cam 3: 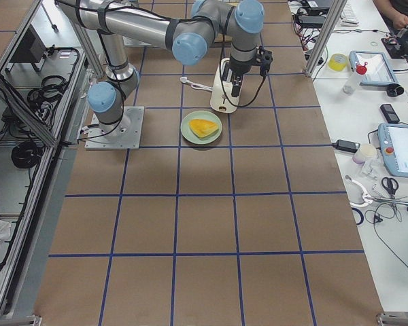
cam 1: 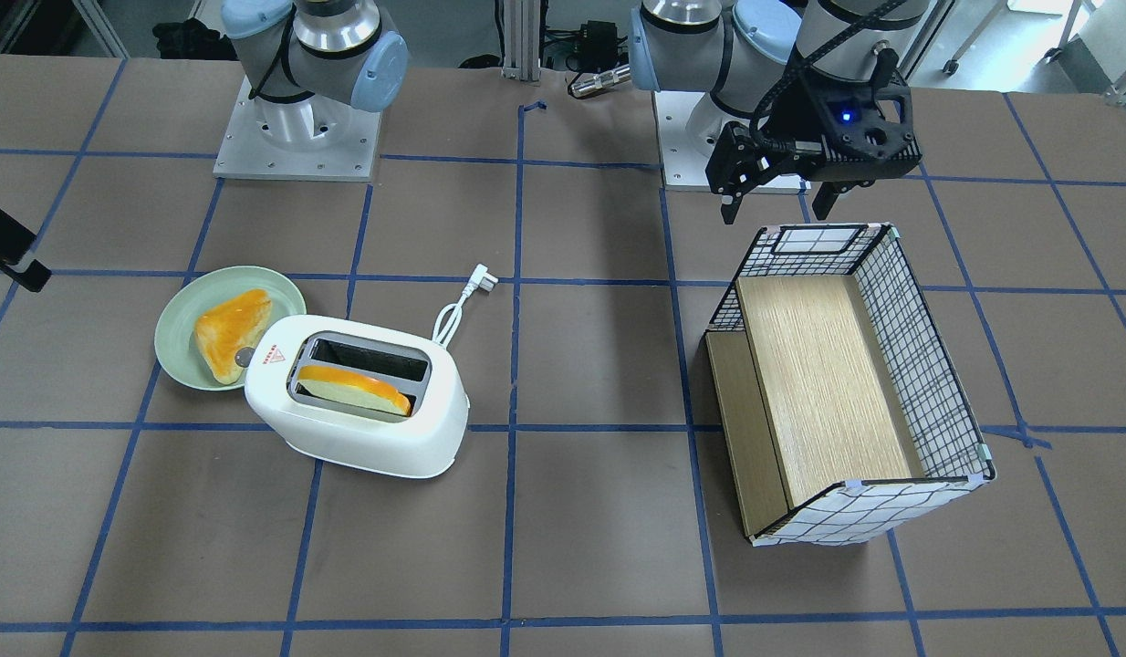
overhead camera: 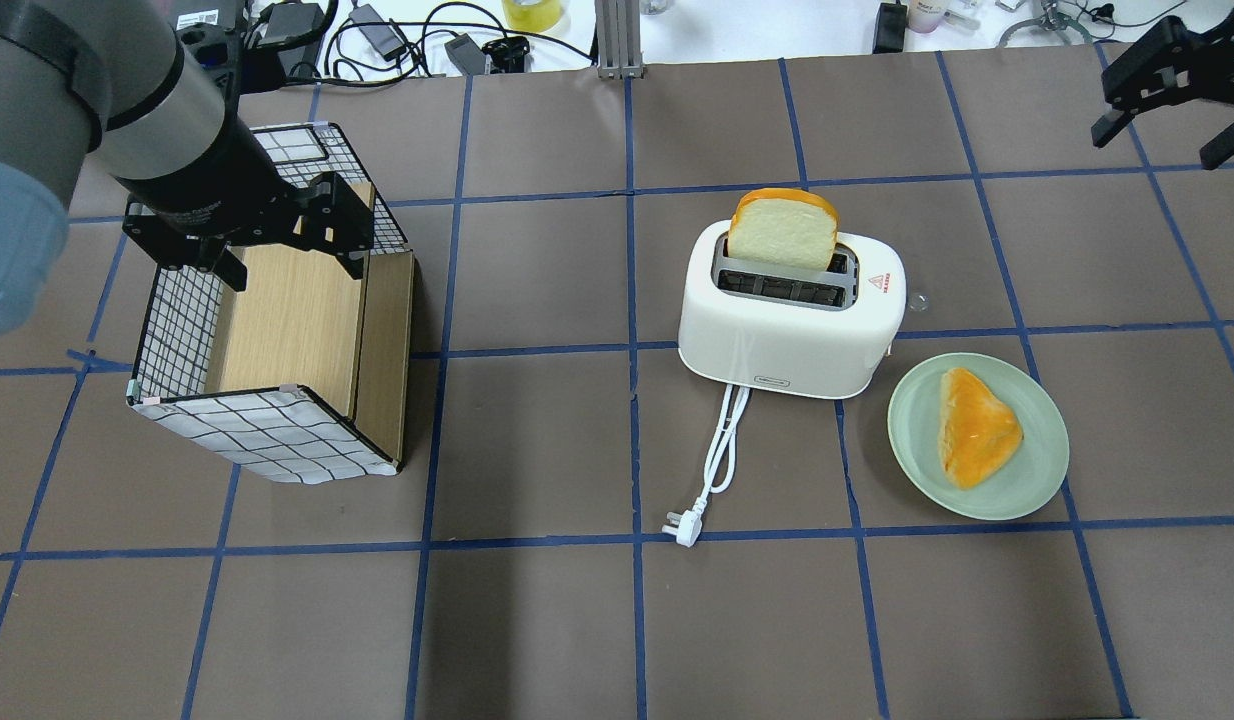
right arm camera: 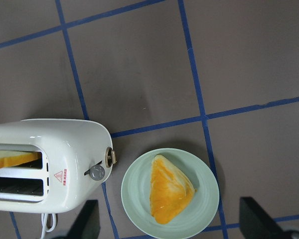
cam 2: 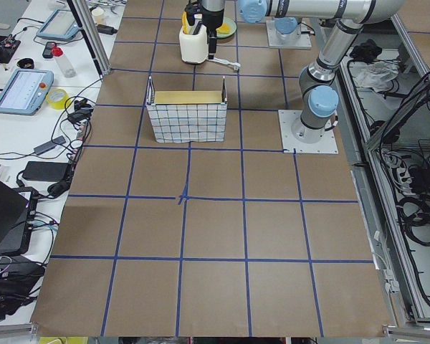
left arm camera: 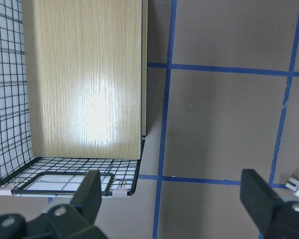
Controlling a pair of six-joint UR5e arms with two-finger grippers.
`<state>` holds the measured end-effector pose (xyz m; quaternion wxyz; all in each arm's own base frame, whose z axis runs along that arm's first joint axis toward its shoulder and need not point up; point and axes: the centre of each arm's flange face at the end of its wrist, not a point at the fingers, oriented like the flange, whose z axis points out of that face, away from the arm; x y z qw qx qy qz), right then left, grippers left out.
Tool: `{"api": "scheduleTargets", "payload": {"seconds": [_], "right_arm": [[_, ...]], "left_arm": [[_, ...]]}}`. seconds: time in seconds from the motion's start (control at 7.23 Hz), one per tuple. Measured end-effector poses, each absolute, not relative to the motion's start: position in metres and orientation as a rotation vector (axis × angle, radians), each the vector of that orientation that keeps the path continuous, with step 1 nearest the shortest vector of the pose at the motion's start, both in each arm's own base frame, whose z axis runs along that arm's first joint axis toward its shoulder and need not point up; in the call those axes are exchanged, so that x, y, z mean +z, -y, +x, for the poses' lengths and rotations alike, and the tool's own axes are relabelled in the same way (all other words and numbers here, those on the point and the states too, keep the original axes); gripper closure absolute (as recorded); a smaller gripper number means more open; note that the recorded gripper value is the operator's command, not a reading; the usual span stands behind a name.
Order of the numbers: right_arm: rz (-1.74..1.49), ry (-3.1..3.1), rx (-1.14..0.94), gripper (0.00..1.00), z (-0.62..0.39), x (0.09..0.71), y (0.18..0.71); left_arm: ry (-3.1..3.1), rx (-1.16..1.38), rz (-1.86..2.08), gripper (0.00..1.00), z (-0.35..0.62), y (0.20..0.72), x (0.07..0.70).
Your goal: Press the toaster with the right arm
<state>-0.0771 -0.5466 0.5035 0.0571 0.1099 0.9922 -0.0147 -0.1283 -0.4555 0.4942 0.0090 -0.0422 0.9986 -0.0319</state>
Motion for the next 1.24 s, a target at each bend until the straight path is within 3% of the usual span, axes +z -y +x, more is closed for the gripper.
{"api": "scheduleTargets", "payload": {"seconds": [0.83, 1.24], "right_arm": [[0.375, -3.074, -0.124, 0.00, 0.082, 0.519, 0.554], [0.389, -3.065, -0.136, 0.00, 0.113, 0.517, 0.552]], "left_arm": [[-3.121, -0.100, -0.132, 0.00, -0.128, 0.455, 0.494], [-3.120, -0.100, -0.132, 0.00, -0.128, 0.455, 0.494]]}}
